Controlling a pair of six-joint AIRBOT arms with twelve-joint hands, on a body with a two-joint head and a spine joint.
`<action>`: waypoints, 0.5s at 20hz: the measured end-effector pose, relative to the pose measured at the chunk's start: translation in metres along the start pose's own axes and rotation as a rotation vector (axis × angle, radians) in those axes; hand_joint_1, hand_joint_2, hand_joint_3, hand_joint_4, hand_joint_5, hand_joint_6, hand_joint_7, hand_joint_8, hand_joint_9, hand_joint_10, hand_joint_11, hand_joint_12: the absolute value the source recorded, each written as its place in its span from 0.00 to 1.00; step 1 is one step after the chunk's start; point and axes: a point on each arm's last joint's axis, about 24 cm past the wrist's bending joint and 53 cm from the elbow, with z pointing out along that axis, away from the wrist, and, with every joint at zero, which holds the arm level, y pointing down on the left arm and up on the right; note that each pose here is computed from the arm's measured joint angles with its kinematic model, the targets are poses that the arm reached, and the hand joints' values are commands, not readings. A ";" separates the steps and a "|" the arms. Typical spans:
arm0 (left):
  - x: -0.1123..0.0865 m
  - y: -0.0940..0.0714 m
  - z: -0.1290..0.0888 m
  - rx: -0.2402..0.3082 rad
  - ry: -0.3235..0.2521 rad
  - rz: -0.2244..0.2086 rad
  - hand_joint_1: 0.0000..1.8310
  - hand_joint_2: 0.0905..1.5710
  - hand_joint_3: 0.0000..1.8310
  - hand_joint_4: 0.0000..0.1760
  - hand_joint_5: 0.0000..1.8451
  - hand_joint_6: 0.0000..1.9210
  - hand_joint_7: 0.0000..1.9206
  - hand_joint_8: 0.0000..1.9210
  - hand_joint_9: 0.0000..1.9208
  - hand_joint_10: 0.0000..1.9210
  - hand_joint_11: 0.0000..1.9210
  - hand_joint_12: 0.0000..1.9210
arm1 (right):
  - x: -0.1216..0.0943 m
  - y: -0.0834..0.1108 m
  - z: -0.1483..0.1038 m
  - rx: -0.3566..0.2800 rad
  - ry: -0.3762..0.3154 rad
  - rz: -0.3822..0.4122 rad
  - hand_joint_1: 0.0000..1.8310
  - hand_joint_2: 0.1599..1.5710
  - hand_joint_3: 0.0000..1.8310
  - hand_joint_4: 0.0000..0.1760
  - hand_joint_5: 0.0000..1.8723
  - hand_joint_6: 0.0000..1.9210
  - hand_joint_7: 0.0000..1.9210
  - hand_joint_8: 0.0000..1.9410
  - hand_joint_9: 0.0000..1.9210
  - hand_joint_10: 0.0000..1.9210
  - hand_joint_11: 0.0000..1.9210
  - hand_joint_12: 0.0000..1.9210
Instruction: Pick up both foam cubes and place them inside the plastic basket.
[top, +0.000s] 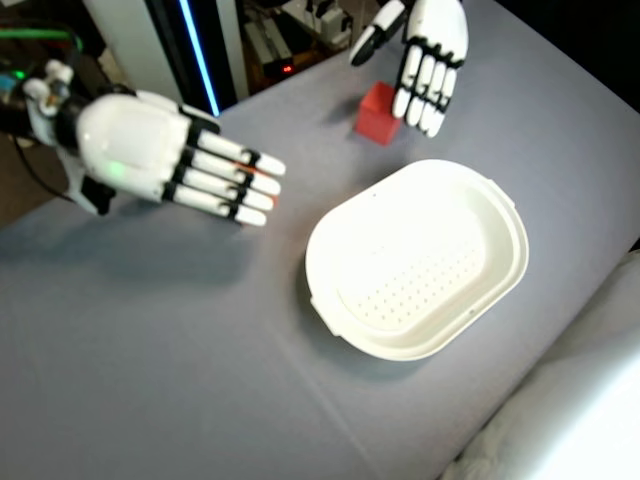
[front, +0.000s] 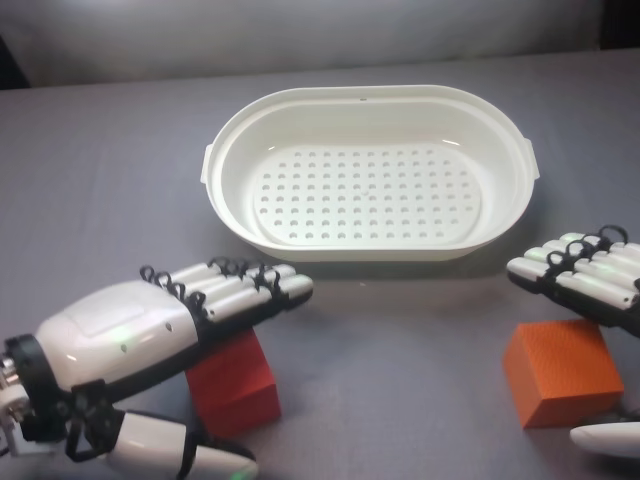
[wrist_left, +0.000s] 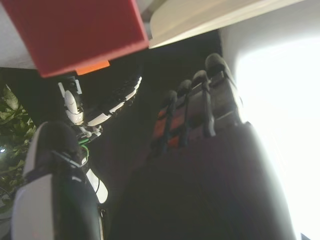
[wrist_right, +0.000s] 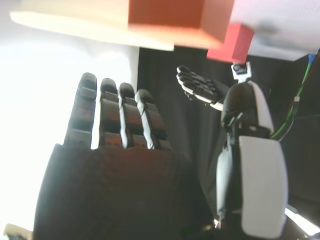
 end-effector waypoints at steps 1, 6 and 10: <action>0.002 0.007 0.001 -0.021 0.007 -0.004 0.41 0.61 0.00 0.00 0.01 0.00 0.04 0.00 0.09 0.04 0.00 0.74 | 0.003 -0.002 0.003 0.003 0.006 0.003 0.38 0.63 0.00 0.00 0.00 0.00 0.01 0.00 0.03 0.01 0.01 0.01; 0.004 0.022 0.007 -0.056 0.001 -0.022 0.73 0.78 0.00 0.00 0.29 0.52 0.36 0.74 0.41 0.80 0.43 0.88 | 0.011 -0.011 0.015 0.027 0.030 0.015 0.71 0.75 0.00 0.00 0.36 0.64 0.43 0.64 0.36 0.72 0.23 0.84; 0.002 0.015 0.010 -0.039 -0.007 0.000 0.73 0.79 0.00 0.00 0.33 0.66 0.35 0.78 0.43 0.82 0.42 0.86 | 0.003 -0.006 0.017 0.005 0.005 0.020 0.73 0.77 0.00 0.00 0.33 0.68 0.40 0.70 0.40 0.83 0.32 0.88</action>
